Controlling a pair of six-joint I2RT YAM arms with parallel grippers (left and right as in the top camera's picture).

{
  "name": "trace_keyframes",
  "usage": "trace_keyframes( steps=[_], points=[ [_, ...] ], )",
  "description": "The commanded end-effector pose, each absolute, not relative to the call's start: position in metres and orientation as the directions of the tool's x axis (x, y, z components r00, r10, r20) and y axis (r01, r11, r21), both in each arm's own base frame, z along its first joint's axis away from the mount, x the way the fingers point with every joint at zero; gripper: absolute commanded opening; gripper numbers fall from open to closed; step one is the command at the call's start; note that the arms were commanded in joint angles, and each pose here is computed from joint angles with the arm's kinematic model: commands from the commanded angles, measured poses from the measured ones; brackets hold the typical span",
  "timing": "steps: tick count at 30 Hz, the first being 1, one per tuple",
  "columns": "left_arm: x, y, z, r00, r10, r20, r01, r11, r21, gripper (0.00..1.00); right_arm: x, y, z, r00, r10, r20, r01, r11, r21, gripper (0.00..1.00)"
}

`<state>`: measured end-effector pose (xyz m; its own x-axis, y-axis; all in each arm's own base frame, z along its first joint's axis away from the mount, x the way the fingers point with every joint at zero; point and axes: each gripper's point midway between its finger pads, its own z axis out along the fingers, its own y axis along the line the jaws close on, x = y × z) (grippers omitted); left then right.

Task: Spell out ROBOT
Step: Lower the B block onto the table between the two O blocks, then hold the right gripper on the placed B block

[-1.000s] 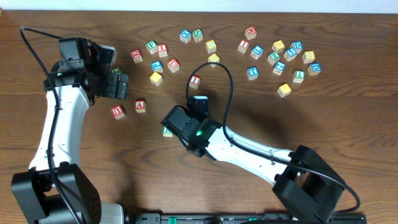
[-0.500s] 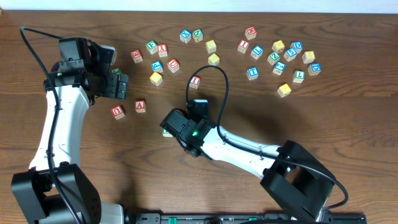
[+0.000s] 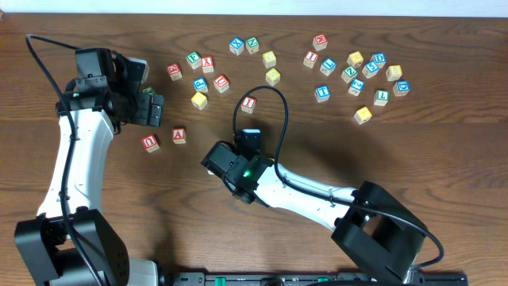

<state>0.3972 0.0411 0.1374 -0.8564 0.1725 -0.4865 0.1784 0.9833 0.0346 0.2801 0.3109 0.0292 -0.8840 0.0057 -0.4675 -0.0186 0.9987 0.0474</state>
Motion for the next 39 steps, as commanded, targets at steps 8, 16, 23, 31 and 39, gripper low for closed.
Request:
trace_keyframes(
  steps=[8, 16, 23, 31, 39],
  points=[
    [0.402, 0.039, 0.141, -0.85, 0.179, -0.495, 0.189, 0.981, 0.03, 0.98, 0.277, 0.309, 0.018, -0.888, 0.021, -0.46, 0.007, 0.999, 0.031, 0.22],
    [0.402, 0.039, 0.141, -0.85, 0.179, -0.495, 0.189, 0.981, 0.03, 0.98, 0.277, 0.307, 0.013, -0.891, 0.022, -0.454, 0.013, 1.0, 0.022, 0.22],
    [0.402, 0.039, 0.141, -0.85, 0.179, -0.495, 0.189, 0.981, 0.03, 0.98, 0.277, 0.306, 0.013, -0.89, 0.023, -0.455, 0.017, 1.0, 0.017, 0.22],
    [0.402, 0.039, 0.141, -0.85, 0.179, -0.495, 0.189, 0.981, 0.03, 0.97, 0.278, 0.305, 0.013, -0.891, 0.025, -0.454, 0.02, 1.0, 0.015, 0.39],
    [0.402, 0.039, 0.141, -0.85, 0.179, -0.495, 0.189, 0.981, 0.03, 0.98, 0.278, 0.305, 0.013, -0.891, 0.024, -0.454, 0.02, 1.0, 0.016, 0.4]
  ],
)
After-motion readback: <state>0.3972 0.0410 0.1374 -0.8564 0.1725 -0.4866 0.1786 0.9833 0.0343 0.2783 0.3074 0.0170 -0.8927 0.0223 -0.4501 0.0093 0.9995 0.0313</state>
